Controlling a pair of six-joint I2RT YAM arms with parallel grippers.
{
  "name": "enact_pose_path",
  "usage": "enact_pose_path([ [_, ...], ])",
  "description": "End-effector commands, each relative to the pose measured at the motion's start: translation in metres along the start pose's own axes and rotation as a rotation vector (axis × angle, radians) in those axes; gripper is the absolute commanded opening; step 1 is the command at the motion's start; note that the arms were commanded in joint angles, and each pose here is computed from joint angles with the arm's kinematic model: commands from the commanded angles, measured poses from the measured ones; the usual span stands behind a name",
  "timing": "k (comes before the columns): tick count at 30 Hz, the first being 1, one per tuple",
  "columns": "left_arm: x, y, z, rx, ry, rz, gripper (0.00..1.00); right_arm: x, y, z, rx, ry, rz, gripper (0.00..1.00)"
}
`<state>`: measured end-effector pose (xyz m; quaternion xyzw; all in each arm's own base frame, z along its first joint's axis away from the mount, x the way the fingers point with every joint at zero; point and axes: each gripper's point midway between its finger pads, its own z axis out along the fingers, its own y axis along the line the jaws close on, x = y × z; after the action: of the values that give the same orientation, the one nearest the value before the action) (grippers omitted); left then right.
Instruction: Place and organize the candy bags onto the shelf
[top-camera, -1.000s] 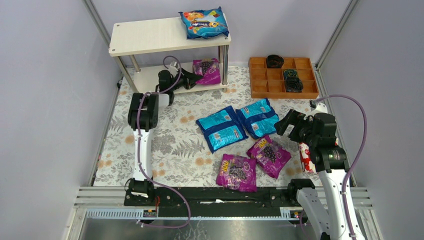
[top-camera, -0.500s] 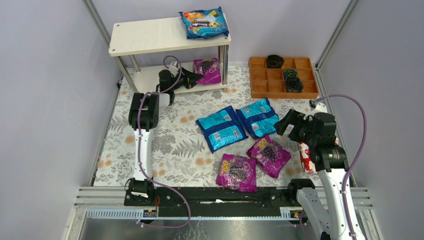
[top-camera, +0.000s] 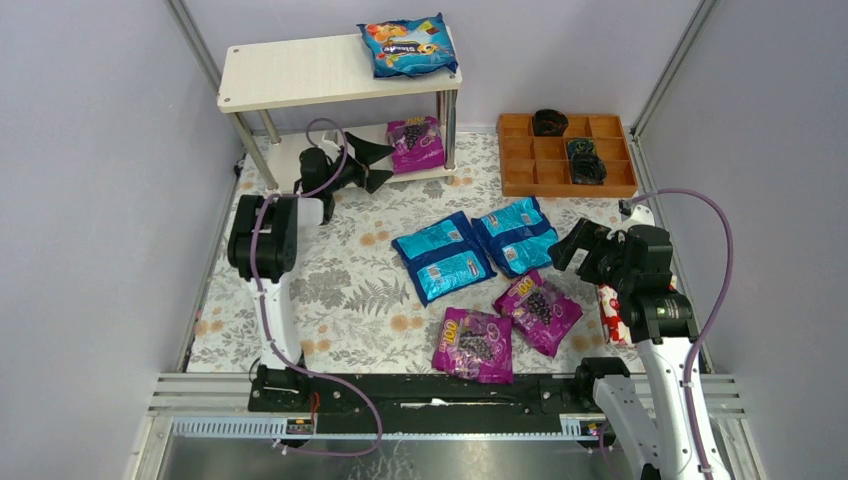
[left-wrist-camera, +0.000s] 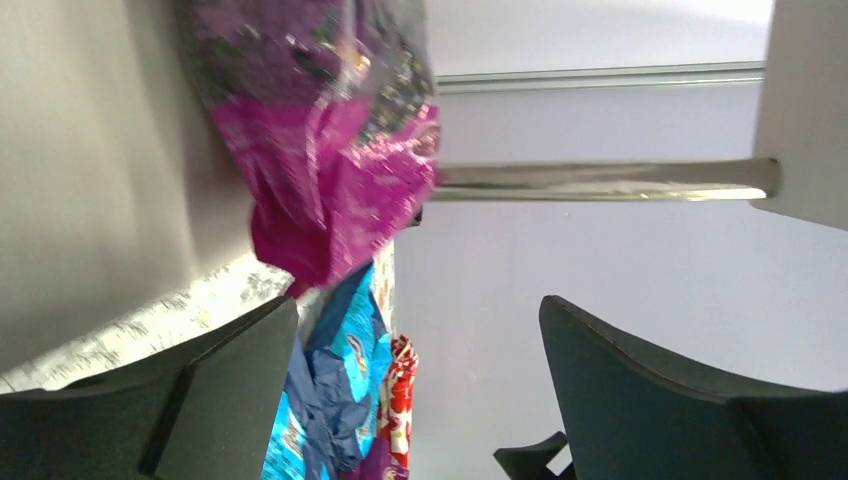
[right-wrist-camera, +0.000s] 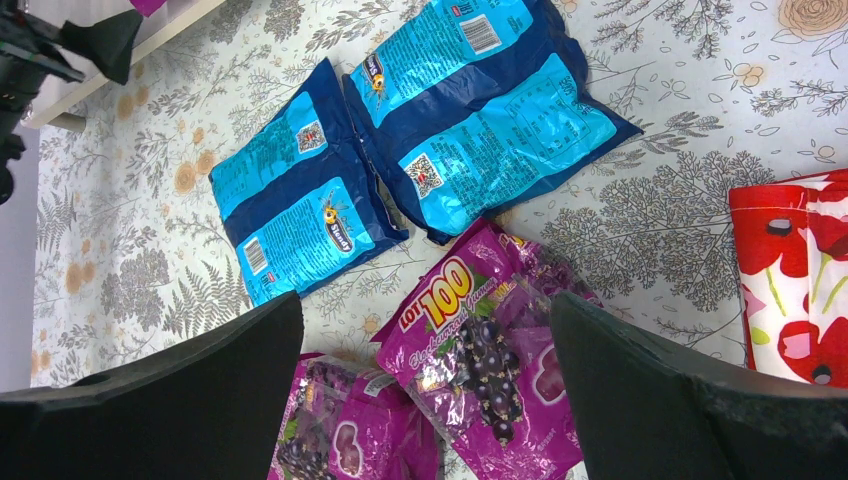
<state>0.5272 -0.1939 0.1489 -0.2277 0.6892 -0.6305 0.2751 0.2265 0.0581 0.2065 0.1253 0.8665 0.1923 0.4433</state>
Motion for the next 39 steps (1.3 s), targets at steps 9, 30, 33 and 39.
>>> enact_pose_path([
  [9, 0.045, -0.025, -0.042, -0.046, -0.017, 0.085, 0.81, -0.007, 0.009, -0.001, -0.043, -0.037, -0.012, 1.0],
  [30, 0.016, -0.008, 0.037, 0.008, -0.06, 0.065, 0.44, -0.007, 0.007, -0.003, -0.026, -0.037, -0.004, 1.0],
  [33, 0.014, -0.006, 0.04, 0.001, -0.053, 0.076, 0.43, -0.007, 0.007, -0.003, -0.026, -0.035, -0.003, 1.0],
  [39, 0.012, 0.004, 0.039, -0.028, -0.035, 0.066, 0.43, -0.006, 0.007, -0.003, -0.029, -0.033, -0.003, 1.0],
])
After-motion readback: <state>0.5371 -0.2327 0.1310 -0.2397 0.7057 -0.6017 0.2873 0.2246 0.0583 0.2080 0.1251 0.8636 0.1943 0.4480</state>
